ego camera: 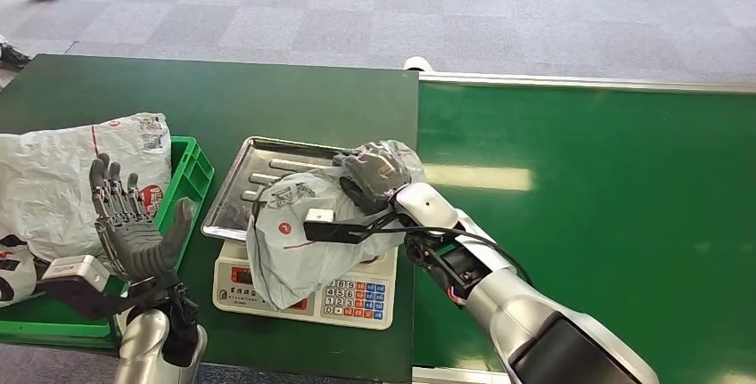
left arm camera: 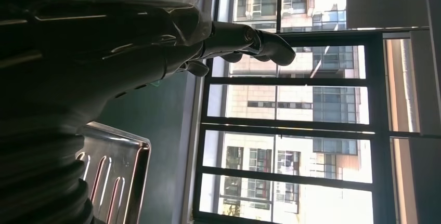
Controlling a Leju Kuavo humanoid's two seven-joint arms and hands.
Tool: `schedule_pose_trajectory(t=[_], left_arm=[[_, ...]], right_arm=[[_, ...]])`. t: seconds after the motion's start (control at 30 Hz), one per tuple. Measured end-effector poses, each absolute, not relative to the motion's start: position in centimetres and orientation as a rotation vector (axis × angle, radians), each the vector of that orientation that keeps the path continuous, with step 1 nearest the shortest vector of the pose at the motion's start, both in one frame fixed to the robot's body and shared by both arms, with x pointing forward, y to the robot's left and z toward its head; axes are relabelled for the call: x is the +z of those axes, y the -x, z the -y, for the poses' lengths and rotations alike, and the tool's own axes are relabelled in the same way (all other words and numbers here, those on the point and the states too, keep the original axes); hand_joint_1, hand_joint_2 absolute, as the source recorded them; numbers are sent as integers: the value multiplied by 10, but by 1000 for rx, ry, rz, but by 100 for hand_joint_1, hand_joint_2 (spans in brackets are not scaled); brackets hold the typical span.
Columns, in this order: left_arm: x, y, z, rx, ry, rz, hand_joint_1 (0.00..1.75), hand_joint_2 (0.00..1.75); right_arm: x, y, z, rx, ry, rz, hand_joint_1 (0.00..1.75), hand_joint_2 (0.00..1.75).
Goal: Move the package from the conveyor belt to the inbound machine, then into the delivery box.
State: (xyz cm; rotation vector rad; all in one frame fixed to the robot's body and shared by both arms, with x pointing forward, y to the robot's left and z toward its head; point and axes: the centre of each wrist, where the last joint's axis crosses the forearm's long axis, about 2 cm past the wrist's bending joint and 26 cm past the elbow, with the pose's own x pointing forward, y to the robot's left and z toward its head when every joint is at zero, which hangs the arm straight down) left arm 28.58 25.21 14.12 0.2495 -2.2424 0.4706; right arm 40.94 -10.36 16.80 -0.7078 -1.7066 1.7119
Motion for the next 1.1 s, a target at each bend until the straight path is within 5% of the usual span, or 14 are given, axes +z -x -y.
schedule_pose_trajectory(t=[0.53,1.1], left_arm=[[143,-298,-245,452,-218,2240,0,175],[142,-304,-240,441,-214,2232,0,175]], right_arm=[[173,-417,121,1377,763,2006,0,175],[171,-412,128,787,301,2237,0,175]])
